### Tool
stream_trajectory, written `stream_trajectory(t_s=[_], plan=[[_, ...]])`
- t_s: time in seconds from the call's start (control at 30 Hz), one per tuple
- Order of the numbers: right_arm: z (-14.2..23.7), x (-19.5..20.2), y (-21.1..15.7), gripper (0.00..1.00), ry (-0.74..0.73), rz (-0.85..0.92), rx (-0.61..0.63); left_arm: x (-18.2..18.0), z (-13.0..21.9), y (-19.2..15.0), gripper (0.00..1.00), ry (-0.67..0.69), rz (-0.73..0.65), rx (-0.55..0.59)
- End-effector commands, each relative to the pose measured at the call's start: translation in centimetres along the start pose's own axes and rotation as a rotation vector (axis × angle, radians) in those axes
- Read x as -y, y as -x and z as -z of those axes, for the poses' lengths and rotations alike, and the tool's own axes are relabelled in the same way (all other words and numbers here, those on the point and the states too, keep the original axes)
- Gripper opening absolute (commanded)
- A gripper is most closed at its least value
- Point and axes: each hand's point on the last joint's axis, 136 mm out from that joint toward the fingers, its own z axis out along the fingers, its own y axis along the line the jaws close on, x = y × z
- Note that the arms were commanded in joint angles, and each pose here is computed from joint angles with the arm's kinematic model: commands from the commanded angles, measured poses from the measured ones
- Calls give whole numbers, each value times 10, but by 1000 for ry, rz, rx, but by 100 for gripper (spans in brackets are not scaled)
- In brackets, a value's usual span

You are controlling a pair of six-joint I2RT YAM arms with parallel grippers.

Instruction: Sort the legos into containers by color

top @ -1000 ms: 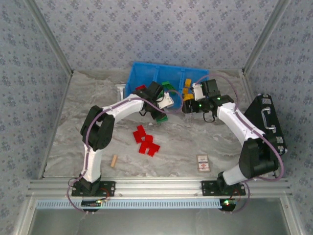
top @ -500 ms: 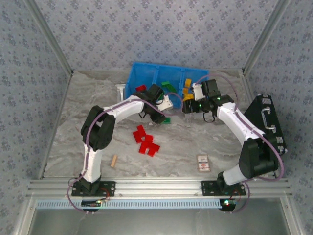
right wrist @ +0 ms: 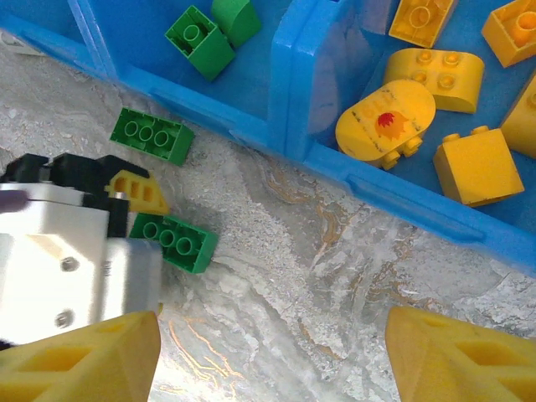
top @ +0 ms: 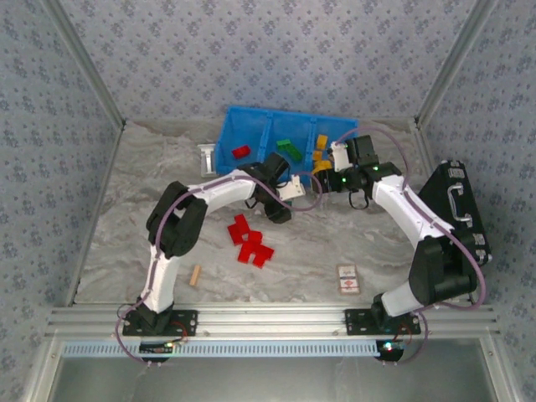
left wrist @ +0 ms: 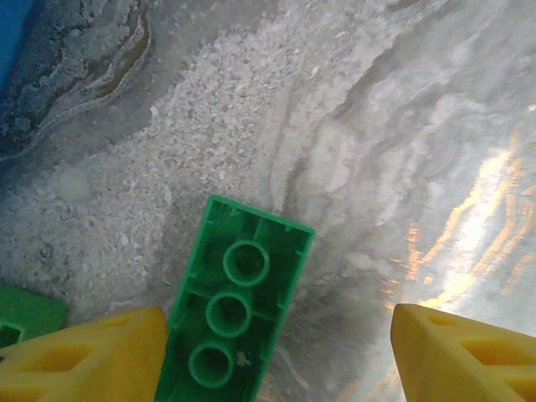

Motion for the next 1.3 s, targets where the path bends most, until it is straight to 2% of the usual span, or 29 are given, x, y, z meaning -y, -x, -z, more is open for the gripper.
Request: stream_trajectory(t_s=[0.0, 0.13, 0.5, 0.67, 0.8, 0.93, 1.07, 1.27], plan=[[4, 1, -5, 73, 8, -12, -12, 1, -9, 3, 75, -31, -49, -4], [5, 2, -5, 73, 11, -15, -9, -1, -20, -1, 78, -26, -66, -48], [0, 6, -5, 73, 16, -30, -12, -9, -33, -11, 63, 6, -17, -112], [0, 7, -4, 73, 12, -31, -10, -11, -36, -15, 52, 15, 14, -141], [0, 8, -6, 73, 7, -33, -12, -14, -36, -16, 34, 7, 70, -139], [3, 8, -4, 73, 6, -32, -4, -17, -31, -15, 30, 18, 86, -131], [14, 9, 1, 73, -7, -29, 29, -27, -12, 6, 29, 51, 103, -73], [45, 8, -2, 74, -18, -57, 120, -69, 47, 71, 30, 183, 90, 118]])
